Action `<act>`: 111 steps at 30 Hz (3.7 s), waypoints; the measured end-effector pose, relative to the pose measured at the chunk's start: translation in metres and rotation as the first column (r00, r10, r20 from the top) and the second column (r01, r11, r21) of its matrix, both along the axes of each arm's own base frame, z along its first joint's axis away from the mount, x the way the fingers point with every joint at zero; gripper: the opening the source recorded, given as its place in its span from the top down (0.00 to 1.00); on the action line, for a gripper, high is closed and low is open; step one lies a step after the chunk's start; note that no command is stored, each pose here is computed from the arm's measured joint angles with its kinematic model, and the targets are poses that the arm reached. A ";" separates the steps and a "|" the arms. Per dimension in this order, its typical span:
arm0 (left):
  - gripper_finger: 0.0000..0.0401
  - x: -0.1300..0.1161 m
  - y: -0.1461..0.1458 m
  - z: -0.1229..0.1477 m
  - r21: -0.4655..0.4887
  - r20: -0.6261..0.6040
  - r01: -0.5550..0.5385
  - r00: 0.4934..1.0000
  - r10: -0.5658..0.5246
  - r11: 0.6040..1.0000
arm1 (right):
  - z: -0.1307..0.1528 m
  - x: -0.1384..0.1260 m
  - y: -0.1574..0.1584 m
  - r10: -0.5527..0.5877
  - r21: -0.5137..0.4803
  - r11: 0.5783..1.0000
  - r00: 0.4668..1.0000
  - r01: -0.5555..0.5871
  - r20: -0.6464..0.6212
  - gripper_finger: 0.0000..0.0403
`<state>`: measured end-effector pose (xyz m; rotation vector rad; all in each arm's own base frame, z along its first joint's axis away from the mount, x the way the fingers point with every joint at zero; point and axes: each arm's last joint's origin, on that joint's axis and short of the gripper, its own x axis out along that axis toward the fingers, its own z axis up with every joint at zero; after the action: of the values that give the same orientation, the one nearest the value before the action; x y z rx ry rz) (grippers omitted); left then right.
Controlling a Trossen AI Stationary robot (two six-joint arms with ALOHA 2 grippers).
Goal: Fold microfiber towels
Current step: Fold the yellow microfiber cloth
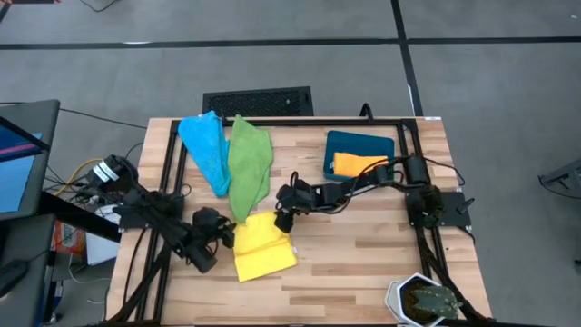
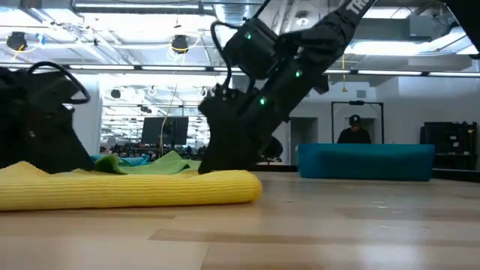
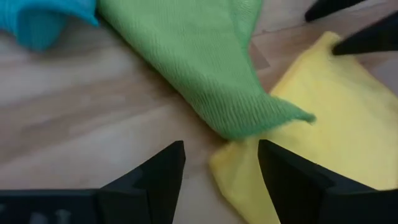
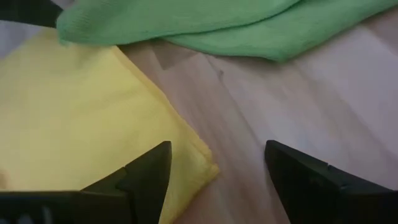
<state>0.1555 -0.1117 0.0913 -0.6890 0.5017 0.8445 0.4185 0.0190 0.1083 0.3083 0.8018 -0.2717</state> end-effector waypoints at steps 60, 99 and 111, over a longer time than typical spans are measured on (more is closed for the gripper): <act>1.00 0.045 -0.008 0.087 -0.291 0.340 0.509 0.846 -0.410 0.810 | 0.059 -0.032 0.071 0.134 -0.026 0.991 0.990 -0.135 -0.031 0.98; 0.99 0.092 -0.071 0.055 -0.362 0.292 0.650 0.759 -0.582 0.668 | 0.055 -0.056 0.129 0.237 -0.035 0.970 0.967 -0.242 -0.096 0.91; 0.81 0.091 -0.074 0.057 -0.372 0.310 0.681 0.732 -0.607 0.631 | 0.053 -0.062 0.138 0.268 -0.037 0.961 0.956 -0.274 -0.123 0.70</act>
<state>0.2468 -0.1860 0.1481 -0.9231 0.7620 -0.0412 0.3566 0.1566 0.1613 0.1295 0.9399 -0.0525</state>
